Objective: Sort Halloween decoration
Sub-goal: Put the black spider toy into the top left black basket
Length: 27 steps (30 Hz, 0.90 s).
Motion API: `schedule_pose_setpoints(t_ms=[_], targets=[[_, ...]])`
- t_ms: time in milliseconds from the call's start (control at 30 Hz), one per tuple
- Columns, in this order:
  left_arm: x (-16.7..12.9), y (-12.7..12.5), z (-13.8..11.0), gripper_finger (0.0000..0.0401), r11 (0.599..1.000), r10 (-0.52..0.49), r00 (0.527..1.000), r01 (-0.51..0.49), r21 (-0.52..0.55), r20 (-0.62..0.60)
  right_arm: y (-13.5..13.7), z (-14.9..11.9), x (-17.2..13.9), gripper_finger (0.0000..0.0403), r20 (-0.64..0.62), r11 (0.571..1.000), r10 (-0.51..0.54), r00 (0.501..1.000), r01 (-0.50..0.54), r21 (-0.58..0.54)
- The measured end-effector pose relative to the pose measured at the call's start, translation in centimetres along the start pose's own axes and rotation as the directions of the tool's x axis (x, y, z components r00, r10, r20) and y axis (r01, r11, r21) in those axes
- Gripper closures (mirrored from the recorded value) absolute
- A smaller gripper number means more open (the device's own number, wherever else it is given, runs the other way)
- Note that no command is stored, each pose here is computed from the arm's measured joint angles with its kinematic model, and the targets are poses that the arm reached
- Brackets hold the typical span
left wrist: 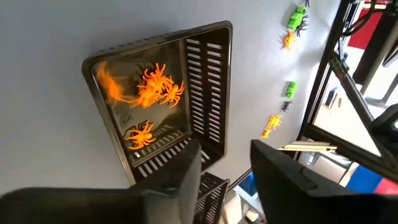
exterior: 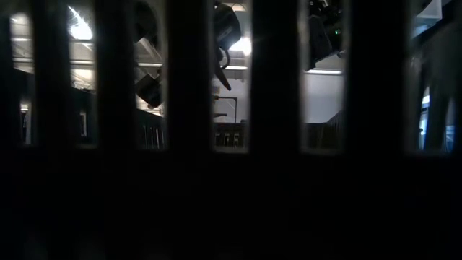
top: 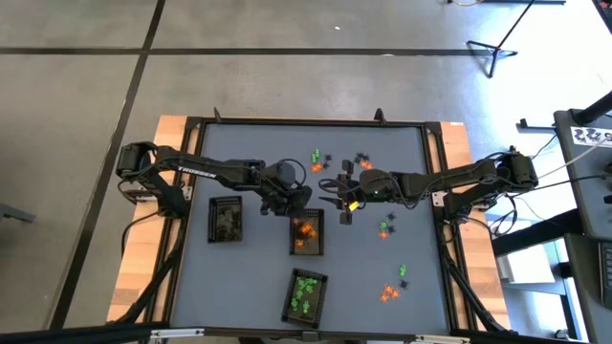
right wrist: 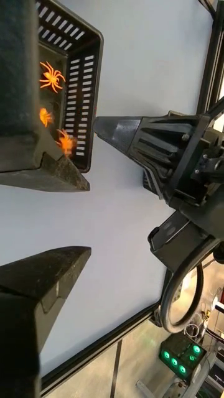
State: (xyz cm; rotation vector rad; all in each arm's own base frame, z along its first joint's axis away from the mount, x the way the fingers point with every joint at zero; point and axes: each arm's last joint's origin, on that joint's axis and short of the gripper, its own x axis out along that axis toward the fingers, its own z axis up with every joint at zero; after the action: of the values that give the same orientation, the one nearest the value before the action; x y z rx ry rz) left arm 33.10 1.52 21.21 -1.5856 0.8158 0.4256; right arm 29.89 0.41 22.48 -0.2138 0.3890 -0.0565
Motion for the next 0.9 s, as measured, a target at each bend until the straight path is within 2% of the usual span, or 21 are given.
schedule_pose_setpoints(t_ms=[200, 333, 533, 733, 900], targets=[[0.0, 0.0, 0.0, 0.0226, 1.0, 0.001, 1.0, -0.001, 0.002, 0.0, 0.0, 0.0, 0.0, 0.0254, 0.0, 1.0, 0.0, 1.0, 0.0, 0.0], [-0.2, 0.1, 0.4, 0.0223, 0.999, 0.006, 1.0, -0.005, 0.034, -0.019, 0.0, 0.0, 0.0, 0.0254, 0.0, 1.0, 0.0, 1.0, 0.0, 0.0], [-2.5, 0.3, 3.1, 0.0222, 0.993, -0.022, 0.994, 0.034, 0.116, -0.108, 0.0, 0.0, 0.0, 0.0254, 0.0, 1.0, 0.0, 1.0, 0.0, 0.0], [-5.4, 0.5, 5.5, 0.0222, 0.948, -0.042, 0.998, 0.023, 0.317, 0.053, 0.0, 0.0, 0.0, 0.0254, -0.002, 1.0, 0.0, 1.0, 0.0, 0.0], [-7.0, 0.1, 6.4, 0.0222, 0.908, -0.09, 0.977, 0.0, 0.42, 0.195, 0.0, 0.0, 0.0, 0.0254, -0.001, 1.0, 0.001, 1.0, -0.001, 0.0]])
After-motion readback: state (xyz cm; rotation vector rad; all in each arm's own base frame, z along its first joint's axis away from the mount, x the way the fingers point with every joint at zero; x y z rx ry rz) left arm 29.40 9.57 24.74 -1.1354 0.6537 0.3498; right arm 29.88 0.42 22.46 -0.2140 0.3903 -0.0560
